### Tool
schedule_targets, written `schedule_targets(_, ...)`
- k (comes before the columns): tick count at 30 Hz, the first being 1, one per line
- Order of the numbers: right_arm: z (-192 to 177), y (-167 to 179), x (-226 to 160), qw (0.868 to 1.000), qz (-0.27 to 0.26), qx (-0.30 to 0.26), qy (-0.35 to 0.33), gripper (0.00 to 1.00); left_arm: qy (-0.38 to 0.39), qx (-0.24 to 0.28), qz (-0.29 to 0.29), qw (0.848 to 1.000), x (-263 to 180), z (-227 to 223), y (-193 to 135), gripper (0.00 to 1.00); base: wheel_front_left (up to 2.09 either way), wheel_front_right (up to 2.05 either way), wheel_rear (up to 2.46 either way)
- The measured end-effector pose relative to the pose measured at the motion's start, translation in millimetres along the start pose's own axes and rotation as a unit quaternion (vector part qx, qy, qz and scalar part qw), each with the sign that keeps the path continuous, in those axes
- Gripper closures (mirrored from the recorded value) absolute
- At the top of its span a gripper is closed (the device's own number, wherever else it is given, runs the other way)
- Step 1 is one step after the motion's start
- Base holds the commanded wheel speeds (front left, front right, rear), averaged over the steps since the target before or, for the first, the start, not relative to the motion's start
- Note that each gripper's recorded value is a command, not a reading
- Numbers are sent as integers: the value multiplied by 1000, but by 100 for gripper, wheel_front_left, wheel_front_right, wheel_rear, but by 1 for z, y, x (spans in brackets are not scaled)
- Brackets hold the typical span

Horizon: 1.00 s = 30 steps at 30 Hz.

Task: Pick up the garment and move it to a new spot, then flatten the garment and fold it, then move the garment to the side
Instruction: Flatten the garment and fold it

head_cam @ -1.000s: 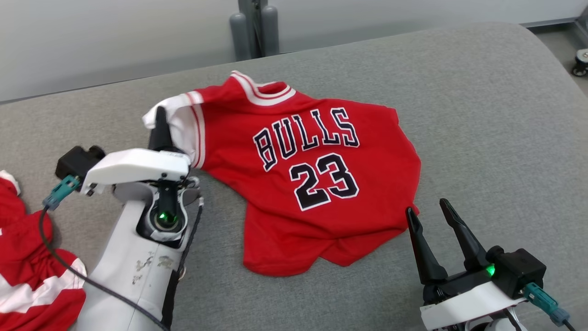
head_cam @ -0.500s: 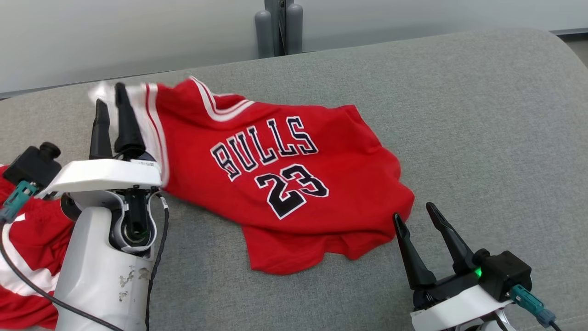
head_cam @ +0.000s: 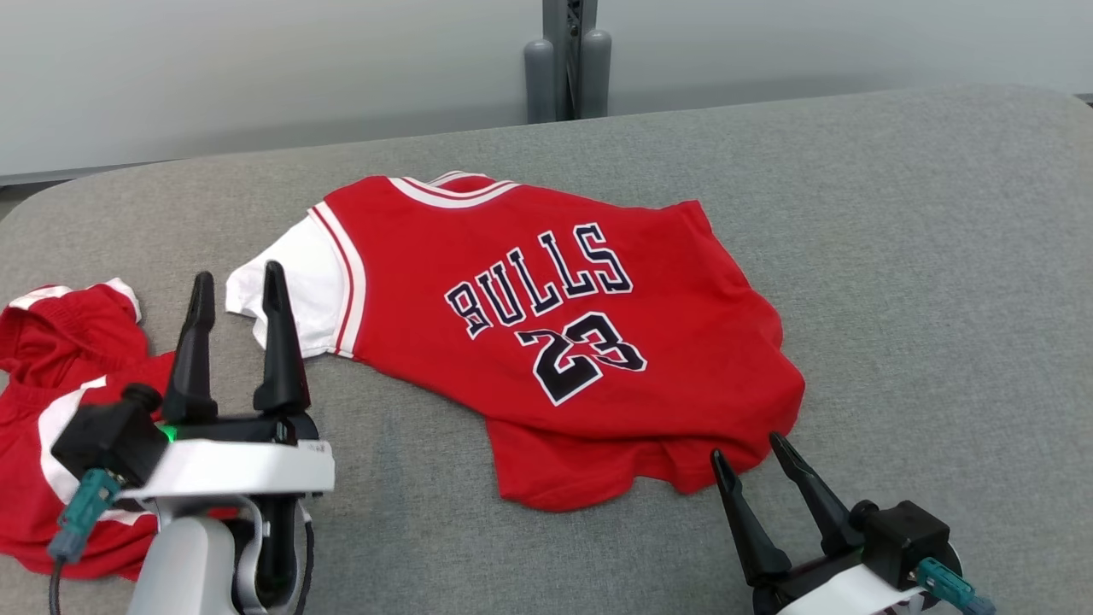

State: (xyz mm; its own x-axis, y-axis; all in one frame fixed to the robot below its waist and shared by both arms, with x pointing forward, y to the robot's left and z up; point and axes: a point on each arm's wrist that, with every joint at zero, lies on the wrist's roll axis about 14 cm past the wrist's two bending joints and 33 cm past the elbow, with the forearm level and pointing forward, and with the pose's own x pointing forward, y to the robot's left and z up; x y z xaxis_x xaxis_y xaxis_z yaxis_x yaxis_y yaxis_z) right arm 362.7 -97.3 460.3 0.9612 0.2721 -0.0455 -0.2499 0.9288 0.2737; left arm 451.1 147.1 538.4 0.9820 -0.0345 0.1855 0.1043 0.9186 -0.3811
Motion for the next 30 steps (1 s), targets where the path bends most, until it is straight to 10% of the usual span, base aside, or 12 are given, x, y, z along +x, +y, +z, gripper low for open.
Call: schedule_targets(30,-59,-29,14,992,-28,-35,115,0,35,112,-4,993,-108,-6,-24,0,0,0,0)
